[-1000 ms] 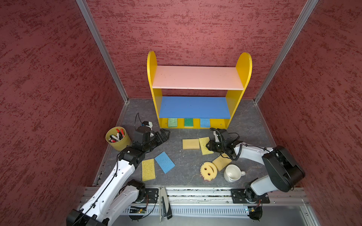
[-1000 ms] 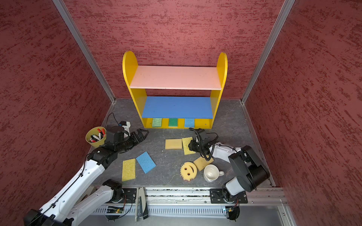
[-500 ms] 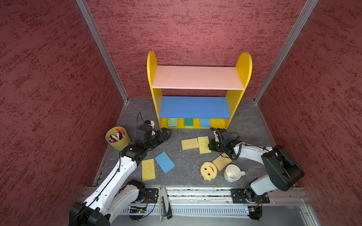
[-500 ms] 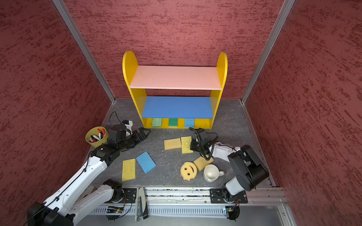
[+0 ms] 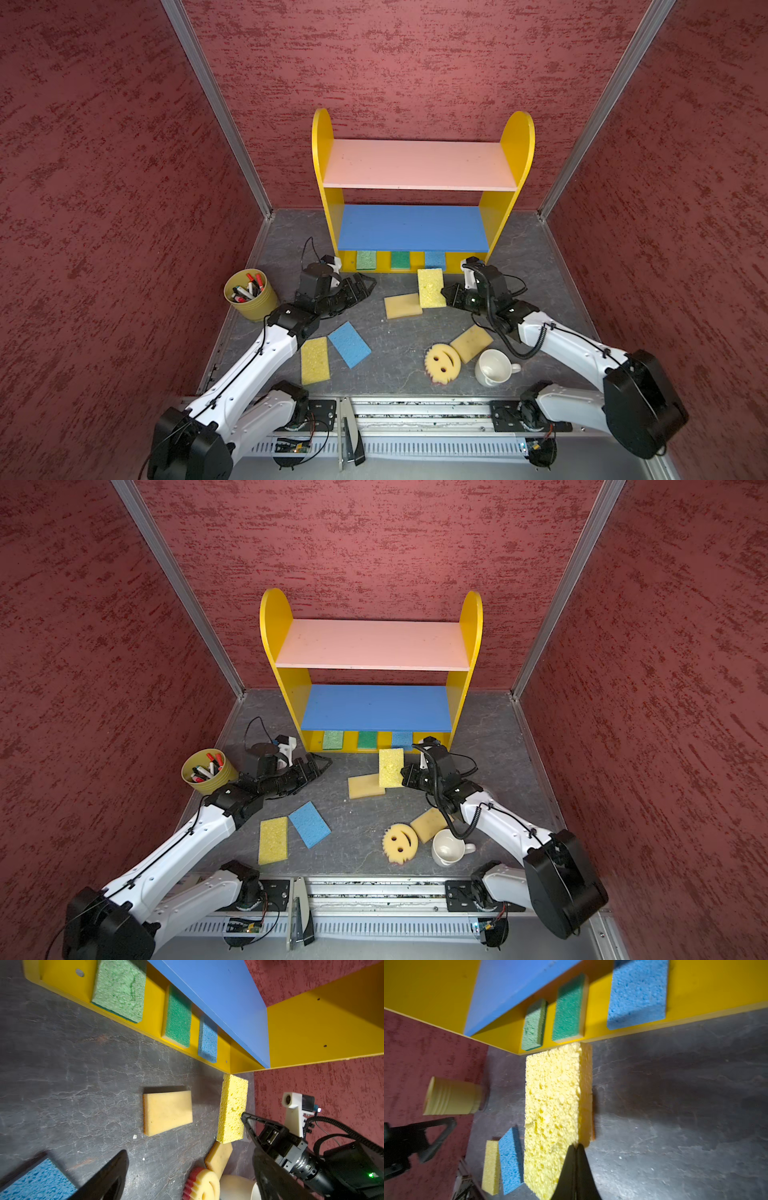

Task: Place and organize the cleaning sponges onto the shelf
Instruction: 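Grasp the long yellow sponge with the right gripper and lift it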

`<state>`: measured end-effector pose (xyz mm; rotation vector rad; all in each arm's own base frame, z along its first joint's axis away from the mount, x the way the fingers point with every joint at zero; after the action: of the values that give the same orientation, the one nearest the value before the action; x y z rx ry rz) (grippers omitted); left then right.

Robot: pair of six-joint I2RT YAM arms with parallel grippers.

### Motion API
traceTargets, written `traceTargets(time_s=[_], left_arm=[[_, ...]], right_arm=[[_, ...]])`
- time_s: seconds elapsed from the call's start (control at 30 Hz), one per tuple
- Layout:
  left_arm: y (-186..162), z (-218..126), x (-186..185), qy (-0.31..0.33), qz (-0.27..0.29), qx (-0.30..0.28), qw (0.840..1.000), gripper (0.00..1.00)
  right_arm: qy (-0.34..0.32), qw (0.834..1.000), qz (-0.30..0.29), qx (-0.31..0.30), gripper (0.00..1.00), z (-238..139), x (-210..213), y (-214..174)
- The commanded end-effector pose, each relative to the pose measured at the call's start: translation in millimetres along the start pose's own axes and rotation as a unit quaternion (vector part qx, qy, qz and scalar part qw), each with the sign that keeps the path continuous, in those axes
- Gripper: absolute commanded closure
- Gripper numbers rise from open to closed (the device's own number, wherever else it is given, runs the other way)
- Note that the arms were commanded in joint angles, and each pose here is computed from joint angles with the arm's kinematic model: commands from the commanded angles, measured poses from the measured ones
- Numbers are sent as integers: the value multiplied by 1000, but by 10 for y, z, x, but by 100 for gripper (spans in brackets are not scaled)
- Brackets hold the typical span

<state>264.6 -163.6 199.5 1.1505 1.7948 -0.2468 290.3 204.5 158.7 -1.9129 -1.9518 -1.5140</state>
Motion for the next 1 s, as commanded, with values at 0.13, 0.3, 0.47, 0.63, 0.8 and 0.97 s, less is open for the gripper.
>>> traceTargets(time_s=[0.13,0.3,0.47,0.63,0.8,0.97], left_arm=[[-102,32,-431,-79,44,22,996,6],[-135,14,-602,-116,50,28,992,10],[-146,-12,-653,-130,52,25,990,28],[-149,-18,-635,-131,48,23,990,59],[-116,-45,-638,-125,49,14,991,78],[-64,-93,-657,-123,49,4,991,87]], right_arm=[[141,990,-5,-26,100,-123,781,344],[194,981,-23,-4,100,-25,1199,344],[233,972,-27,10,100,78,1458,304],[256,966,-17,14,100,170,1548,281],[281,959,-11,21,100,189,1637,239],[300,954,1,17,85,163,1658,220]])
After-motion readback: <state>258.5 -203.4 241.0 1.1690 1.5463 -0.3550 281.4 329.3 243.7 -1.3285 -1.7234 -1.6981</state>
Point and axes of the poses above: each gripper's point midway between its finger pads, its own z axis out along the fingers, its own x axis along the line the jaws close on, y = z × x, the point moved 2 cm from there along -z, back along the fingers, and after that the axes turned 7 degrees about -z, right-handed, at the moved point
